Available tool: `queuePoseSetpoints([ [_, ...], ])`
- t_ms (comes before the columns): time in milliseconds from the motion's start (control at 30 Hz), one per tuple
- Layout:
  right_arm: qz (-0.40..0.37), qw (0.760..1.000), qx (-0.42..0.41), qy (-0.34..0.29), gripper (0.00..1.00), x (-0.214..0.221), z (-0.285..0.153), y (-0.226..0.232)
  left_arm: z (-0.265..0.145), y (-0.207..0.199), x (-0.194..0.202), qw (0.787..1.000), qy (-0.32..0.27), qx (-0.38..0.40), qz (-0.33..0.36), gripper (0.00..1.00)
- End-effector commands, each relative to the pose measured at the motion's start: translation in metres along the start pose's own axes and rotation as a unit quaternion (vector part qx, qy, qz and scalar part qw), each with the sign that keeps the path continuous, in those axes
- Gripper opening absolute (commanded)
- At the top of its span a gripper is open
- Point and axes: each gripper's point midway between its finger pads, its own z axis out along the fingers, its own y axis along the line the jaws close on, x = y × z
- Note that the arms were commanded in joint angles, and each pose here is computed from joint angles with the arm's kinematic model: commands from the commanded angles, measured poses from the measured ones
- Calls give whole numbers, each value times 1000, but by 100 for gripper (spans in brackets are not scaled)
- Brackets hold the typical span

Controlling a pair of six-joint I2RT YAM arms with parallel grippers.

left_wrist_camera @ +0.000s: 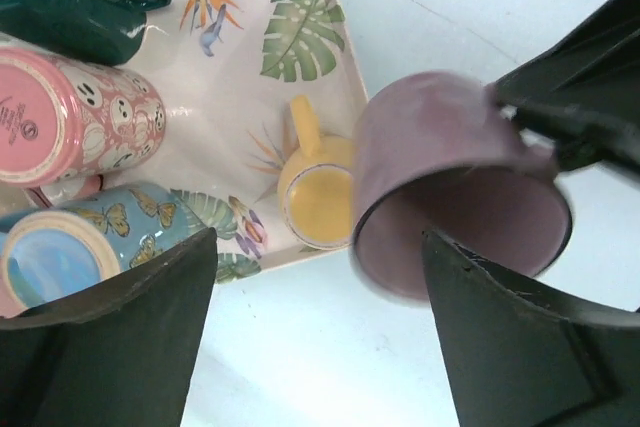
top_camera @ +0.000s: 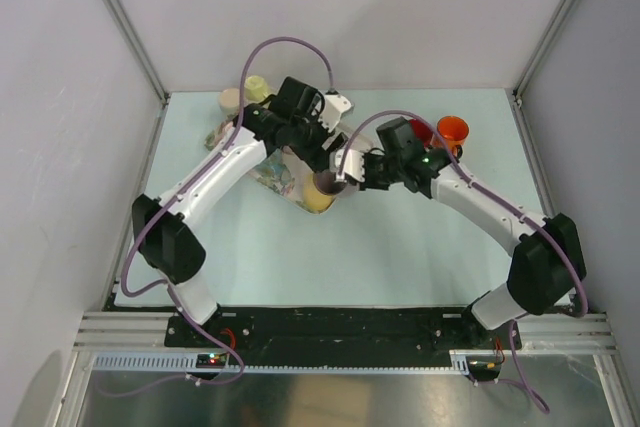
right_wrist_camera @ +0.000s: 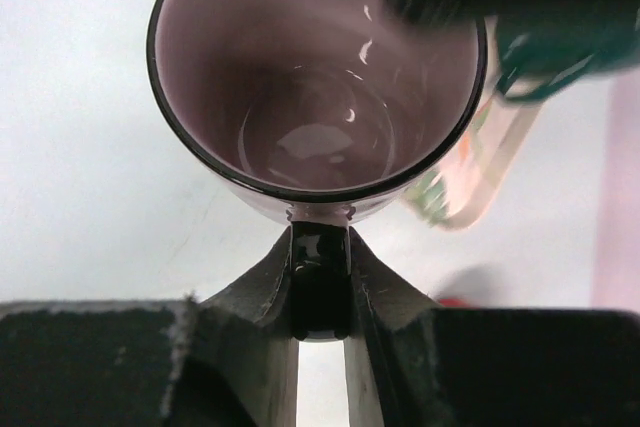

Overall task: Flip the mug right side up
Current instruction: Turn over the cup on the tray, then place the cup at the corner of the board.

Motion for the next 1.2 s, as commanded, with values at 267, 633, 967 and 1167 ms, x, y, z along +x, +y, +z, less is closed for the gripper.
queuePoseSetpoints([
  [267, 276, 941, 197, 1, 0, 97, -165, -29, -50, 28, -13, 992, -69, -33, -104, 91],
  [633, 427, 805, 407, 60, 0, 257, -249, -87, -42, 16, -21, 995, -63, -32, -74, 90],
  [967, 456, 776, 432, 62, 0, 329, -243, -125, -53, 20, 0, 997, -43, -66, -17, 89],
  [1167, 475, 763, 432, 71, 0, 358, -222, -135, -57, 21, 19, 997, -22, -79, 0, 89],
])
